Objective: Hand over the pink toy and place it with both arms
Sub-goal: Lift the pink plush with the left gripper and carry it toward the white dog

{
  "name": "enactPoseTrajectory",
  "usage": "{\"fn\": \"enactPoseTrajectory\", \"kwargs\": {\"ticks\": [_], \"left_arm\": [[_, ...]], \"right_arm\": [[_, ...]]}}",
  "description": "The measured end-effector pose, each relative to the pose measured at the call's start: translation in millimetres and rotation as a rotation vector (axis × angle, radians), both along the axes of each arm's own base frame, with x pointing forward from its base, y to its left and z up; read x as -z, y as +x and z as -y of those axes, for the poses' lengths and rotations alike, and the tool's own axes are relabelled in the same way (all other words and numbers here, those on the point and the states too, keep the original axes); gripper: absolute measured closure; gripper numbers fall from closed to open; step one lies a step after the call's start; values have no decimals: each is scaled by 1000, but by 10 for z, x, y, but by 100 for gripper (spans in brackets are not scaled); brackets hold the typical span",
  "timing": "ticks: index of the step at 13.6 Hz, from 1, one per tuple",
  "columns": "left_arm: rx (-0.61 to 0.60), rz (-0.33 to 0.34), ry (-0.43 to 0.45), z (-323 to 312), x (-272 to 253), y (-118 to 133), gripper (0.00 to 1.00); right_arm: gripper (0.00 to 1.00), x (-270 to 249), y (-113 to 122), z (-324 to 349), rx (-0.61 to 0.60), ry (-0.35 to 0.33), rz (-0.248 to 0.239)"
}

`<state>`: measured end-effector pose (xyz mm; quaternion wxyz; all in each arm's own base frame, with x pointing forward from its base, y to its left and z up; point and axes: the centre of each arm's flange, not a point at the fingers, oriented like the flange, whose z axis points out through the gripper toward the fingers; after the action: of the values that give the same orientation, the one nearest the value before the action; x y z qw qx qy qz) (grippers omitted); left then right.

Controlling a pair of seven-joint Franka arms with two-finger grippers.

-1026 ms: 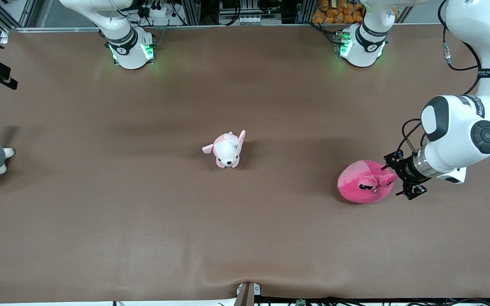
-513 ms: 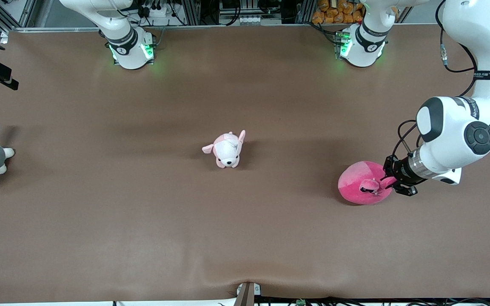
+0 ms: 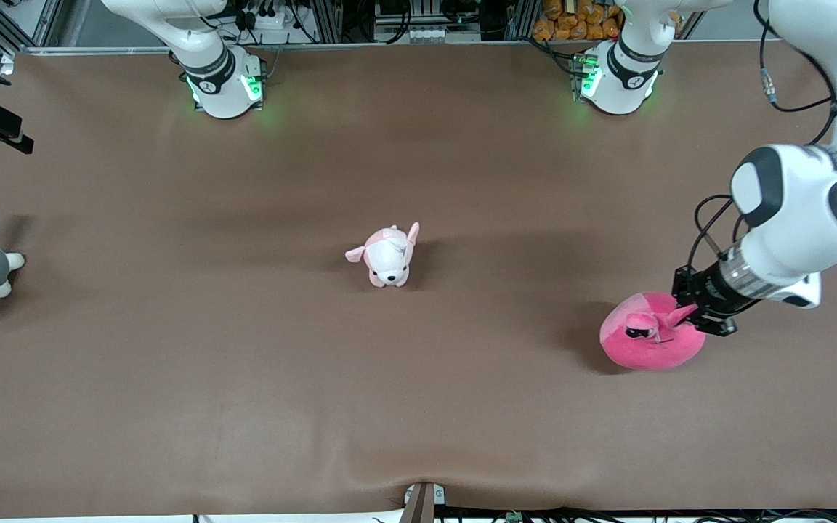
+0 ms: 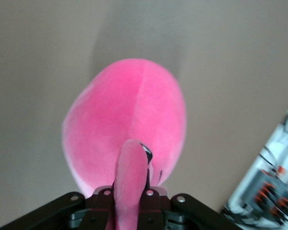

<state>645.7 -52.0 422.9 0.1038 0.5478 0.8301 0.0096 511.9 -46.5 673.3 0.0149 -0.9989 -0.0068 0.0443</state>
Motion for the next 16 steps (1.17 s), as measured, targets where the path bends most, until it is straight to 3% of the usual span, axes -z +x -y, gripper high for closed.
{"fn": "enactPoseTrajectory", "kwargs": {"ticks": [4,7,9,12,14,16], "left_arm": [[2,73,-45,256,-830,42,85],[-47,105,-104,731,-1229,21,85],[-49,116,-128,1169,-1379,-60,85],[-18,114,-104,1900,-1594,-308,85],[12,130,-86,2432,-1718,-546,85],[60,156,-55,3034,-1752,-862,85]], "right_arm": [[0,110,57,7,1,-2,-26],[0,478,283,85,13,-30,-92],[0,916,488,234,36,-40,-170],[0,1319,644,441,67,-45,-237],[0,1276,638,364,96,-40,-245],[0,1205,657,97,193,17,-241]]}}
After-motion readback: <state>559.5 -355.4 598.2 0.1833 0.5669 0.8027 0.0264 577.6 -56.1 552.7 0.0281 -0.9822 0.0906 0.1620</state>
